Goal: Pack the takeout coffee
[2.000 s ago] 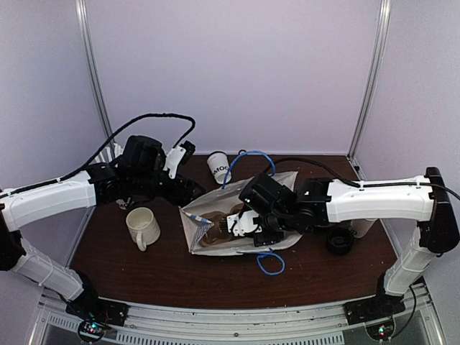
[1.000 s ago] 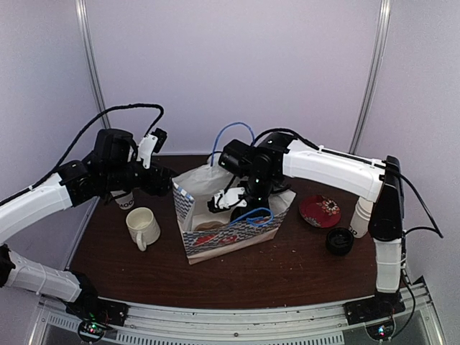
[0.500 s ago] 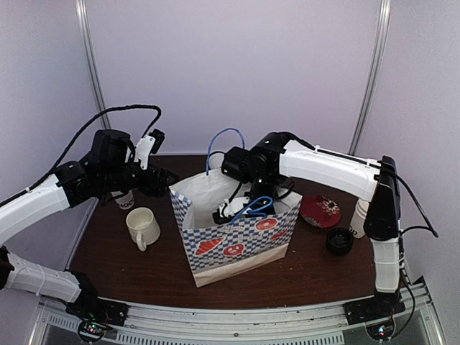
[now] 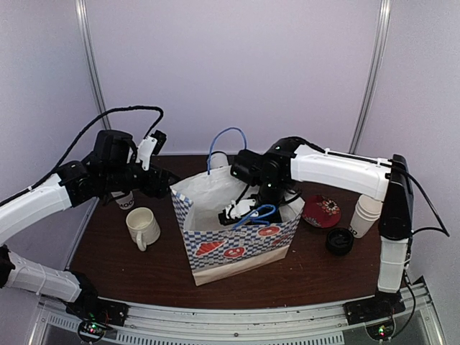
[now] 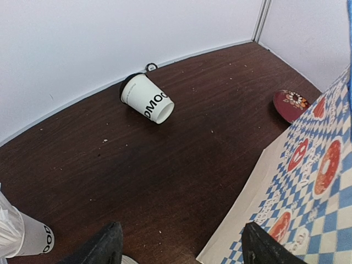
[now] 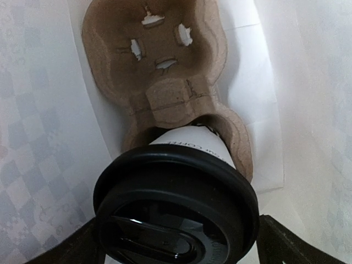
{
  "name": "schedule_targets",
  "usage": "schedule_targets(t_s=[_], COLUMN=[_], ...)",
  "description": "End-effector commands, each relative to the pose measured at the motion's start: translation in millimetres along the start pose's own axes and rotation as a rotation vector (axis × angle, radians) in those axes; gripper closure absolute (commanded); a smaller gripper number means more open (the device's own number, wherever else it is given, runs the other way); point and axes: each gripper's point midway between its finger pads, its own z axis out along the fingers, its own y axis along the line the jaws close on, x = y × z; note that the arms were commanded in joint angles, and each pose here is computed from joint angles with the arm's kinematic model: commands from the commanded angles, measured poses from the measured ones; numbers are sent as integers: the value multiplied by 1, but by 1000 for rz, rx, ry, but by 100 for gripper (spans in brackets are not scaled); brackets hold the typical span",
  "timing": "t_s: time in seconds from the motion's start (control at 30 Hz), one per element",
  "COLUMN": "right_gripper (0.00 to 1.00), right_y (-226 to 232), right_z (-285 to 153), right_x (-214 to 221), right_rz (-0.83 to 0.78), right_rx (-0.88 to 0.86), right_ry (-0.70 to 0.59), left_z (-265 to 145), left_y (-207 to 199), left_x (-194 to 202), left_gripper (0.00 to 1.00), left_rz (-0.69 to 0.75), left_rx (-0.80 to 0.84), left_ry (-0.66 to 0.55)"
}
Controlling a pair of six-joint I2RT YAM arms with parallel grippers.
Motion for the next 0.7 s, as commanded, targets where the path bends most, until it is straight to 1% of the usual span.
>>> schedule_targets(t_s=[0.0, 0.27, 0.4, 0.57, 0.63, 0.67], right_gripper=[1, 1, 1, 1, 1, 1], right_y=[6, -4, -17, -35, -42, -45], right_z=[-1, -52, -72, -84, -89, -91], right_x=[21, 40, 50, 65, 71, 74], right_rz=[69, 187, 250, 338, 376, 391], right_rx=[-50, -27, 1, 40, 56, 68], right_ry=[56, -52, -113, -159, -182, -189], left_z=[6, 11, 23, 54, 79, 83], left_y=[-1, 2, 3, 17, 25, 27], left_x=[-7, -17, -24, -29, -28, -36], left_gripper=[22, 22, 22, 22, 22, 22], left_rz=[10, 35, 24, 1, -12, -19], left_rx=[14, 7, 46, 41, 46, 49], left_ry=[-3, -9, 1, 47, 90, 86])
